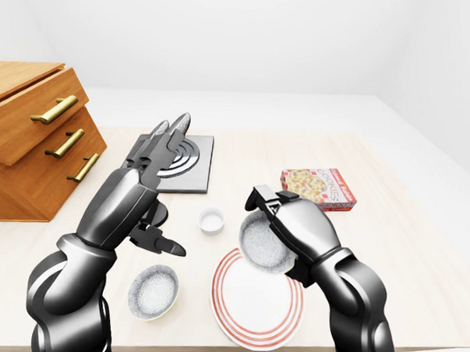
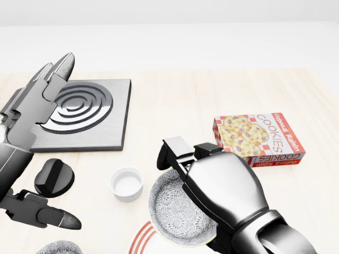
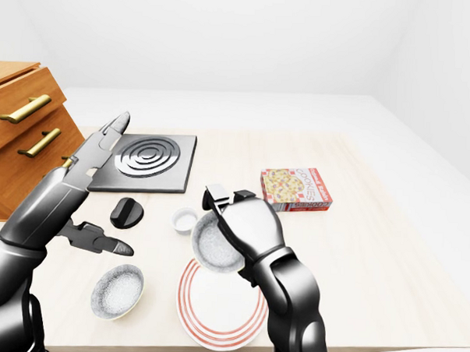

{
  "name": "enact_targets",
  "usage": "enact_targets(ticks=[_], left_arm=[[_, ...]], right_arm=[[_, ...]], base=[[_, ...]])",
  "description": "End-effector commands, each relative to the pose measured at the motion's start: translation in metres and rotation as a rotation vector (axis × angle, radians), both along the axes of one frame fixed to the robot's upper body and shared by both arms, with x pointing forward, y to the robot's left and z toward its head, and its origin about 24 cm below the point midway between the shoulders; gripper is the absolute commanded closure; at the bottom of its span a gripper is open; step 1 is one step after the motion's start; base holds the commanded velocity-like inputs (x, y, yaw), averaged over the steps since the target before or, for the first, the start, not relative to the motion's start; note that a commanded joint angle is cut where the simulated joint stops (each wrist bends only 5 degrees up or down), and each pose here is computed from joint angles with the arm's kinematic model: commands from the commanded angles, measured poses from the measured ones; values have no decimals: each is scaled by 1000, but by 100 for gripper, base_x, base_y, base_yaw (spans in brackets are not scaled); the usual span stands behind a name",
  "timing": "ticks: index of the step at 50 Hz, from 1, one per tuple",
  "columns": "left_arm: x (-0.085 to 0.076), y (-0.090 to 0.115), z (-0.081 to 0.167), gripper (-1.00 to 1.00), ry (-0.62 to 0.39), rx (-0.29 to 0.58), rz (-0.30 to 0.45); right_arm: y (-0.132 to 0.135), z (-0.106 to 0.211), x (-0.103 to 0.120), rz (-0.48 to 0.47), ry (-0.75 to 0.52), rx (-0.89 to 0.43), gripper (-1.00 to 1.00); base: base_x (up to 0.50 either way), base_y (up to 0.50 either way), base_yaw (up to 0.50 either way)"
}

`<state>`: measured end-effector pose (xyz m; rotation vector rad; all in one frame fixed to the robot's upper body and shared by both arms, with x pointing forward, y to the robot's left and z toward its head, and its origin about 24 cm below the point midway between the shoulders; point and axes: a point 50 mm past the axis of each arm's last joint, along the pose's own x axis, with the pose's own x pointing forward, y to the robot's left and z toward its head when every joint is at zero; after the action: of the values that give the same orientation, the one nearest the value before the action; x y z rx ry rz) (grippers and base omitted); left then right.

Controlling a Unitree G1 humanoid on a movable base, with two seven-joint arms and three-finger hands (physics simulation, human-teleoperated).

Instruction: Pick the akita bowl next to the plate and place it on the plate.

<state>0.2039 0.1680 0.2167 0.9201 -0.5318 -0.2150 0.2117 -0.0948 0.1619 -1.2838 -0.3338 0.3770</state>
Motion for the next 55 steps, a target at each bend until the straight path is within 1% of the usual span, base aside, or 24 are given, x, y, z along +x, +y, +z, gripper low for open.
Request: enact_targets(ticks=[1, 2, 10, 14, 19, 22, 35, 42, 45, 46, 51, 55], left_arm=[[0, 0, 0, -100, -1, 2, 0], [0, 0, 1, -100, -3, 3, -1], [0, 0, 0, -100, 1, -1, 1], [1, 1, -1, -100, 3, -4, 1], [1, 1, -2, -100, 8, -9, 3], [1, 1, -1, -100, 6, -7, 3], [1, 1, -1, -100, 4, -5, 1], [0, 0, 0, -100, 2, -3, 0], [1, 1, -2, -100, 7, -11, 2], [0, 0, -1, -100, 3, -5, 0], [1, 0, -1, -100, 4, -6, 1], [0, 1, -1, -100, 4, -6, 2]], right_arm=[[-2, -12, 2, 18, 107, 105, 100], [-2, -16, 3, 20, 124, 96, 100], [0, -20, 5, 22, 141, 91, 100], [3, -28, 6, 24, 157, 88, 100], [0, -31, 12, 13, 159, 89, 100], [1, -31, 11, 12, 161, 90, 100], [-2, -46, 20, -11, 178, 90, 100], [-4, -61, 27, -33, 203, 95, 100], [-5, -66, 27, -42, 221, 102, 100], [-6, -74, 26, -48, 245, 95, 100], [-5, -78, 27, -48, 251, 94, 100], [-7, -87, 28, -57, 289, 104, 100]], base=[[0, 0, 0], [0, 0, 0], [0, 0, 0], [0, 0, 0], [0, 0, 0], [0, 0, 0], [0, 0, 0], [0, 0, 0], [0, 0, 0], [0, 0, 0], [0, 0, 0], [0, 0, 0]])
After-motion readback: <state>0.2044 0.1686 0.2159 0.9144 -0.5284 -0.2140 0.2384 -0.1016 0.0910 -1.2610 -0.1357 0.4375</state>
